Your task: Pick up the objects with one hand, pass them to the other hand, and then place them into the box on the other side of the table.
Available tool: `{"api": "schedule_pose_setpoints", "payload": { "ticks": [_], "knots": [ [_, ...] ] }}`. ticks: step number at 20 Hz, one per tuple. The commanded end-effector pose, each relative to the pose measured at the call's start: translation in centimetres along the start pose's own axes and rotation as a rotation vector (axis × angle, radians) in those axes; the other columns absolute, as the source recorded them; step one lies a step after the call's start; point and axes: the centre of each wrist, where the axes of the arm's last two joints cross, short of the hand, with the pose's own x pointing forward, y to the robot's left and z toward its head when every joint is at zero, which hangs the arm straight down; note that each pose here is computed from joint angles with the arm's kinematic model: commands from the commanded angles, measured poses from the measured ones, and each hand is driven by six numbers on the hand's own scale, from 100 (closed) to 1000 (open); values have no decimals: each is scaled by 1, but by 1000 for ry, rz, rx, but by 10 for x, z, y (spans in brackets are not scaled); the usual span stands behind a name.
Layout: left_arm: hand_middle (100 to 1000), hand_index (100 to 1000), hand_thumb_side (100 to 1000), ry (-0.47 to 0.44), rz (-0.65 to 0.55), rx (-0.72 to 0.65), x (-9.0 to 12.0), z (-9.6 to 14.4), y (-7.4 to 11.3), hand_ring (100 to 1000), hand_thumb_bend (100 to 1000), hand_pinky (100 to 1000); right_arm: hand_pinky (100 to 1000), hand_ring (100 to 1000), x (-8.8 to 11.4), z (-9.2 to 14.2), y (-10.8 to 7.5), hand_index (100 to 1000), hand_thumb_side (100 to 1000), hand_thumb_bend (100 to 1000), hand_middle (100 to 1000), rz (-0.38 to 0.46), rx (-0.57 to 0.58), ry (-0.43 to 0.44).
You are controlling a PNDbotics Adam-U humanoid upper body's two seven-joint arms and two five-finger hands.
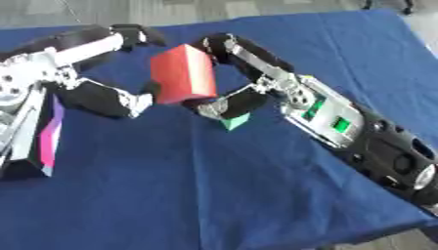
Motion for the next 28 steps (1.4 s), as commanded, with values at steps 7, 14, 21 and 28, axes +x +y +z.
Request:
{"api": "schedule_pose_setpoints", "payload": {
  "ticks": [7,14,21,28],
  "knots": [
    [958,949,258,-33,-26,-35,8,1,7,1000,100,1000,650,620,8,-2,-8,630,100,100,572,54,1,-35],
    [956,946,295,-59,-30,-81,12,4,8,1000,100,1000,648,619,8,-1,-9,630,100,100,572,61,0,-36],
    [953,944,361,-64,-30,-114,11,3,7,1000,100,1000,644,616,8,-2,-9,633,100,100,568,57,-12,-40],
    [952,943,427,-67,-38,-140,9,2,7,1000,100,1000,632,602,8,-2,-9,641,100,100,536,53,-19,-56]
  ]
}}
